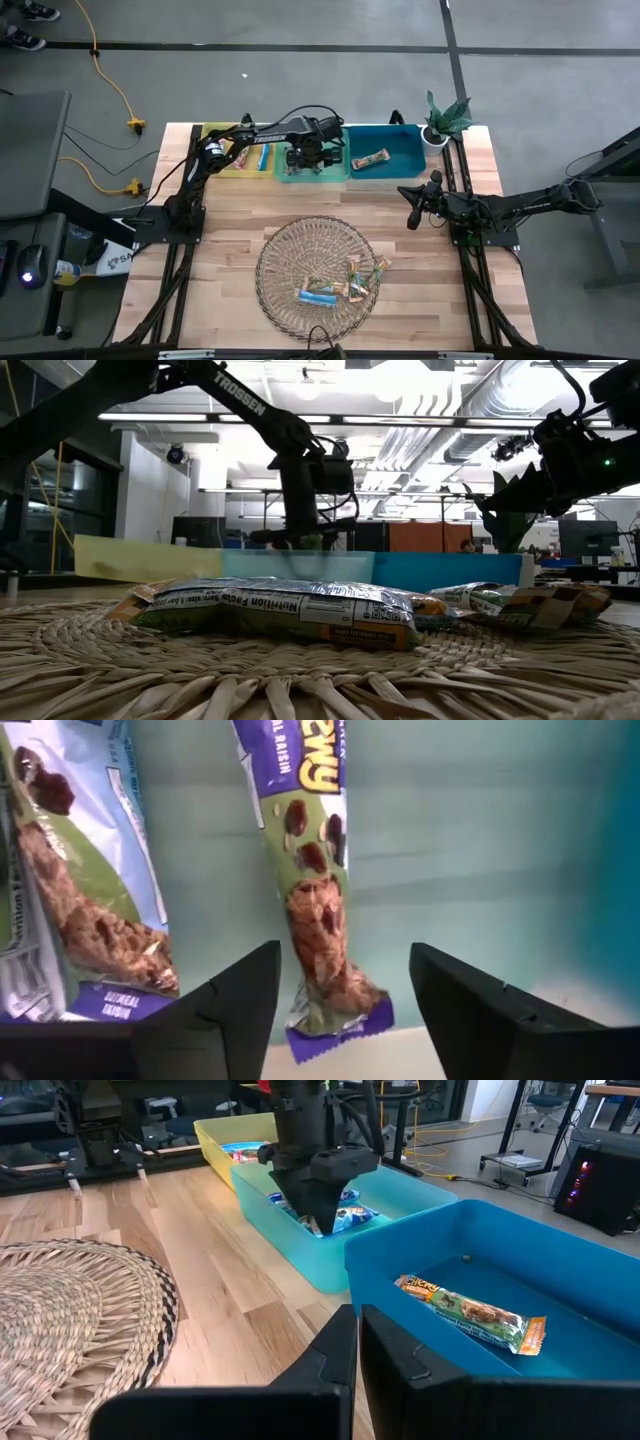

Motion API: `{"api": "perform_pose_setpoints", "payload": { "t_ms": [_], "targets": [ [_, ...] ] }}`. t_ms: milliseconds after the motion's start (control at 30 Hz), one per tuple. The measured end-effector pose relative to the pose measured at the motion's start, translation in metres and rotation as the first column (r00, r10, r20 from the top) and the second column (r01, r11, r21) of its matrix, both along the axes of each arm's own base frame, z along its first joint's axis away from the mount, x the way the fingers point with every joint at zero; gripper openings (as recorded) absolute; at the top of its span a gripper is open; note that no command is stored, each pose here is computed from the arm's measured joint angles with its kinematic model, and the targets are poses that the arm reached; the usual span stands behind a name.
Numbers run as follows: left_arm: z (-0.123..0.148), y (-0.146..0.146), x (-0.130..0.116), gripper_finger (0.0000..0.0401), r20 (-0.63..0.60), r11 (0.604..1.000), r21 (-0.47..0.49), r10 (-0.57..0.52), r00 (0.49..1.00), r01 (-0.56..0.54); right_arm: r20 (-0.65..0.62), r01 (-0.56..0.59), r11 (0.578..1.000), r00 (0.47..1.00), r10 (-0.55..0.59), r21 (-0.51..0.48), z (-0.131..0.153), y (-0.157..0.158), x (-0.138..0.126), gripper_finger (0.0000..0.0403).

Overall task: Pick and place Granola Bars by type
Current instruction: Put the blue granola bar into the green bin, then put the yellow granola bar into the blue bin

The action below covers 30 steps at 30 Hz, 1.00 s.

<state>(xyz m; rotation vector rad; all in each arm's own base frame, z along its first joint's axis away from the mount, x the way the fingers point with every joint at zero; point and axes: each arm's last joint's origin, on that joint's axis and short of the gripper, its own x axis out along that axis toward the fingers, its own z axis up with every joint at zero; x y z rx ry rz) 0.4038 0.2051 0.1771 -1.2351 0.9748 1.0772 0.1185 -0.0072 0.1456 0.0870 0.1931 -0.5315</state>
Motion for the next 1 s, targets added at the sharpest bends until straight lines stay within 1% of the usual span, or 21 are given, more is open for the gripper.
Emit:
{"api": "perform_pose_setpoints", "payload": {
  "t_ms": [100, 200, 267, 367, 533, 600, 700, 800, 900, 1000],
  "targets": [
    [0.004, -0.001, -0.001, 0.0229, 0.001, 1.000, 0.008, -0.029, 1.000, 0.029, 0.000, 0.000, 1.000, 1.000, 0.000, 0.000, 0.000, 0.000, 0.000, 0.0000],
    [0.009, -0.002, -0.002, 0.0229, 0.007, 0.998, 0.004, -0.070, 0.998, 0.070, 0.000, 0.000, 1.000, 1.000, 0.000, 0.000, 0.000, 0.000, 0.000, 0.0000],
    [0.011, -0.003, -0.002, 0.0229, 0.012, 0.995, 0.017, -0.098, 0.995, 0.098, 0.000, 0.000, 1.000, 1.000, 0.000, 0.000, 0.000, 0.000, 0.000, 0.0000],
    [0.011, -0.003, -0.005, 0.0230, -0.013, 0.994, 0.003, -0.106, 0.994, 0.106, 0.001, 0.000, 1.000, 1.000, 0.000, 0.000, 0.000, 0.000, 0.000, 0.0000],
    [0.015, -0.004, -0.006, 0.0230, -0.006, 0.992, 0.016, -0.123, 0.992, 0.123, 0.000, 0.000, 1.000, 1.000, 0.000, 0.000, 0.000, 0.000, 0.000, 0.0000],
    [0.023, -0.003, -0.007, 0.0230, 0.000, 0.990, 0.055, -0.132, 0.991, 0.132, 0.001, 0.000, 1.000, 1.000, 0.000, 0.000, 0.000, 0.000, 0.000, 0.0000],
    [0.044, -0.004, -0.010, 0.0230, 0.036, 0.976, 0.126, -0.183, 0.982, 0.177, 0.002, 0.000, 1.000, 1.000, 0.000, 0.000, 0.000, 0.000, 0.000, 0.0000],
    [0.073, -0.009, -0.013, 0.0230, 0.088, 0.948, 0.218, -0.256, 0.963, 0.232, 0.003, 0.000, 1.000, 1.000, 0.000, 0.001, 0.000, 0.000, 0.000, 0.0000],
    [0.110, -0.021, -0.021, 0.0230, 0.115, 0.897, 0.341, -0.337, 0.935, 0.281, 0.001, 0.000, 1.000, 1.000, 0.000, 0.000, 0.000, 0.000, 0.000, 0.0000],
    [0.149, -0.039, -0.035, 0.0230, 0.107, 0.834, 0.457, -0.398, 0.911, 0.310, 0.000, 0.000, 1.000, 1.000, 0.000, 0.000, 0.000, 0.000, 0.000, 0.0000]
  ]
}}
